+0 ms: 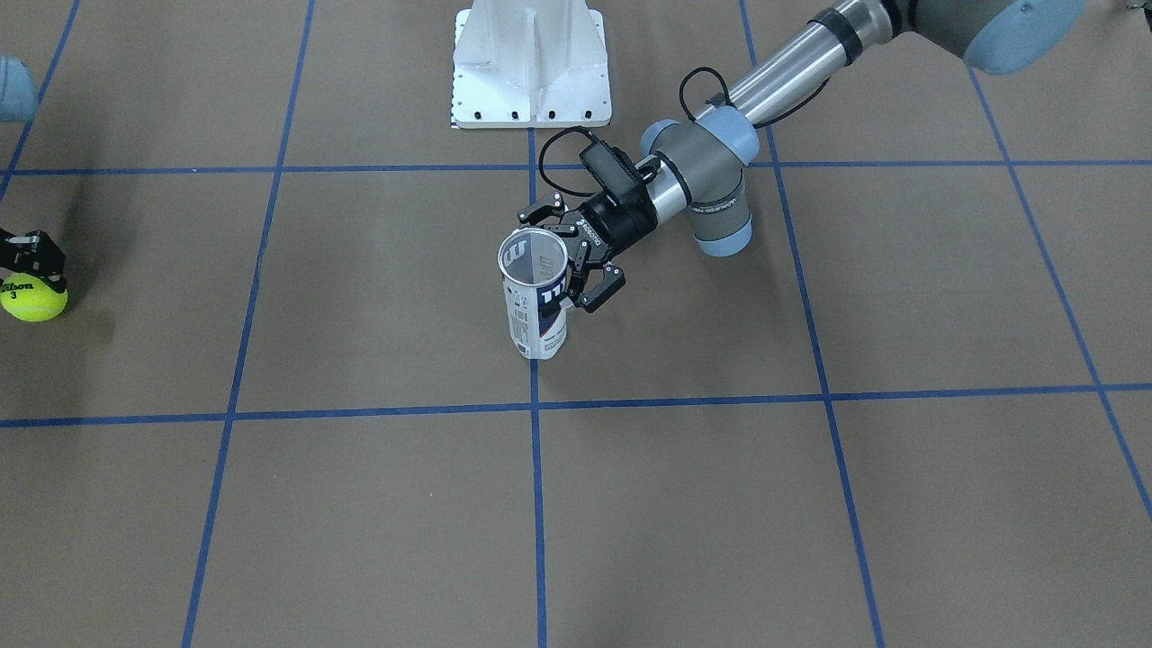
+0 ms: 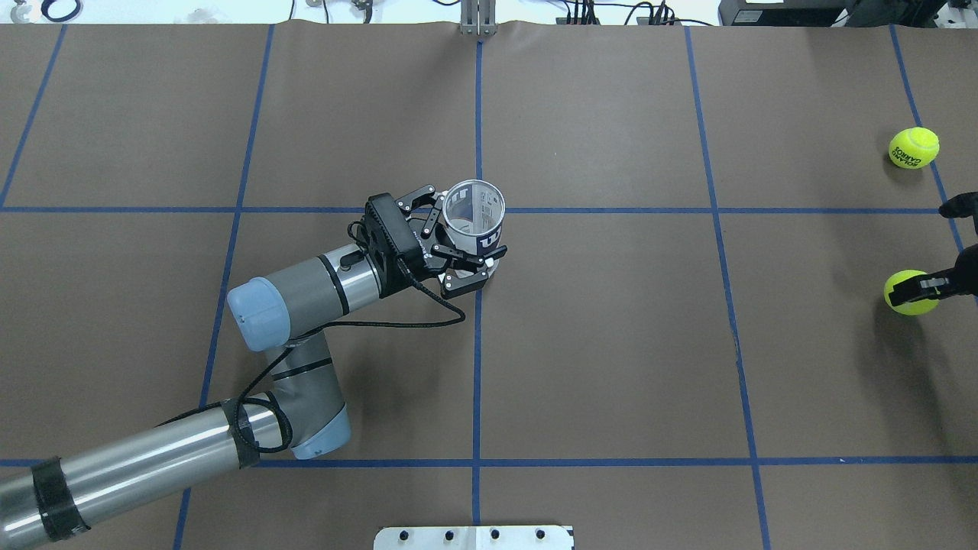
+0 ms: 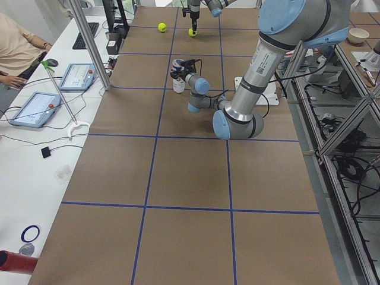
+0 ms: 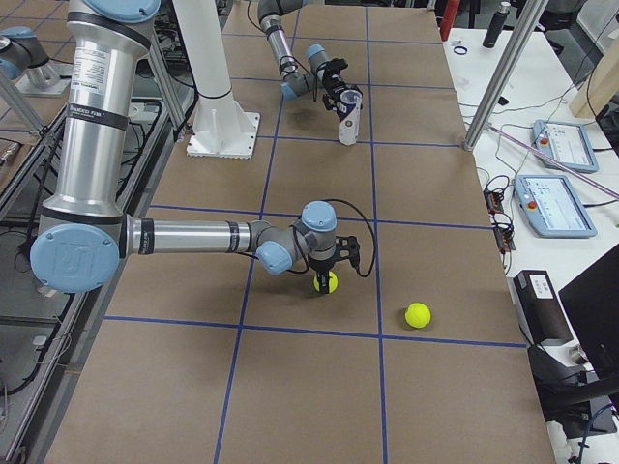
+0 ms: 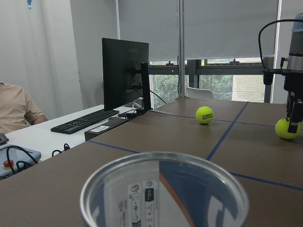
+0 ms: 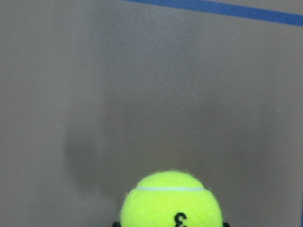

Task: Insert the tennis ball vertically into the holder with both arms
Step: 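Reach the right gripper to the nearer tennis ball and grasp it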

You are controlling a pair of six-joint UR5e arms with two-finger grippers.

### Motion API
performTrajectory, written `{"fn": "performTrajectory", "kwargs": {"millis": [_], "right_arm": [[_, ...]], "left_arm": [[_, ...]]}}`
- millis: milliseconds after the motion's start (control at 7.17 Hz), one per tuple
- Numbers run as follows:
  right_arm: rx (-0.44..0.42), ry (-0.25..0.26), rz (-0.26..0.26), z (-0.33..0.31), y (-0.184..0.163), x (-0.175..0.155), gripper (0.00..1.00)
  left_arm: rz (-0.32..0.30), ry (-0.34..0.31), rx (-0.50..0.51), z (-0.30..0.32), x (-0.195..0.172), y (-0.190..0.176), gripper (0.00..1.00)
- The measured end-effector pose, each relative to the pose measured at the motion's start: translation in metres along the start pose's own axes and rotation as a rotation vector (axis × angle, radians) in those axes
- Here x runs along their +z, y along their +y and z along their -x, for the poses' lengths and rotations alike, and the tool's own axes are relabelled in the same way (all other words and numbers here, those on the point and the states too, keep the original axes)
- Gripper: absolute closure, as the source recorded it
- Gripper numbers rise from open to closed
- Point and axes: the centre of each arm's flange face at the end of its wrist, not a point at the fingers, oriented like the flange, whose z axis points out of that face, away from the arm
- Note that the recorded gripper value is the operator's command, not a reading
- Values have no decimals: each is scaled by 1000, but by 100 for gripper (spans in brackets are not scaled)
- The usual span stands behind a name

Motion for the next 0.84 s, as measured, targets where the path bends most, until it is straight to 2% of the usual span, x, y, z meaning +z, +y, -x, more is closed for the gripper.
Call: {"fn": "performTrajectory", "kwargs": {"millis": [139, 558, 837], "right_arm": [[10, -22, 0, 23, -20, -21, 100], [59, -52, 29, 137, -98, -114, 100], [137, -89, 29, 213, -137, -163, 100]], "left_arm": [[2, 0, 0, 1, -1, 1, 1], [2, 2, -1, -1, 1, 1, 1], [3, 4, -1, -4, 2, 0, 1]]}}
